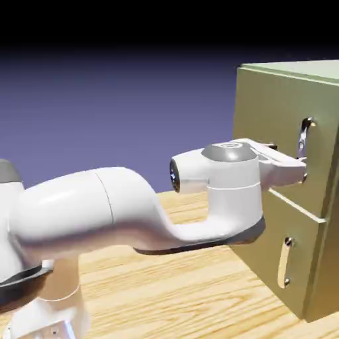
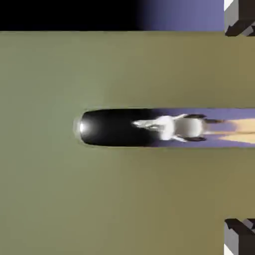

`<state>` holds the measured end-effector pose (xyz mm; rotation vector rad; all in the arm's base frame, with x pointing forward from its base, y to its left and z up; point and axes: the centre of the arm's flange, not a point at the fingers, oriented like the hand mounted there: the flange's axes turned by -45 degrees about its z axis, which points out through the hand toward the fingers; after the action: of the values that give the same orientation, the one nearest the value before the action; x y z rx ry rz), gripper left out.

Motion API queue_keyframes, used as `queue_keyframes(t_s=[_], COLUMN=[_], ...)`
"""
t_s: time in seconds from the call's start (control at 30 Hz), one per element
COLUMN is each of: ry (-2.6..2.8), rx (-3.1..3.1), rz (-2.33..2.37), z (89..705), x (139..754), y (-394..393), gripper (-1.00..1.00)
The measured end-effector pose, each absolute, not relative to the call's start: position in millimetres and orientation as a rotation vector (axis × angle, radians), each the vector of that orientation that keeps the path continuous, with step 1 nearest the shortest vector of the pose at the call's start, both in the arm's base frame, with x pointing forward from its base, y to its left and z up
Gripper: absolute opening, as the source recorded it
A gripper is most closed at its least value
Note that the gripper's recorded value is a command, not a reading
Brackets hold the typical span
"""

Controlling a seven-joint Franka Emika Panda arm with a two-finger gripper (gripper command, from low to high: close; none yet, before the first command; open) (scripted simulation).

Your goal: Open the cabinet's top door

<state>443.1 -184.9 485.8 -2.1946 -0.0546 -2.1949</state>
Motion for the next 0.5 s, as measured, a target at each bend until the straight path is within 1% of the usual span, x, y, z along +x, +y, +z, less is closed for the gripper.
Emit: queue_keyframes(t_s=[0.07, 0.1, 0.17, 0.5], ry=[-0.055, -0.056, -0.056, 0.163], rx=[-2.195, -2.196, -2.196, -2.289], rz=[-2.195, -2.196, -2.196, -2.288], z=[485.7, 485.6, 485.6, 485.8], x=[464.7, 471.5, 471.5, 408.4], y=[-183.3, -182.5, -182.5, -151.6], gripper=[0.00, -1.00, -1.00, -1.00])
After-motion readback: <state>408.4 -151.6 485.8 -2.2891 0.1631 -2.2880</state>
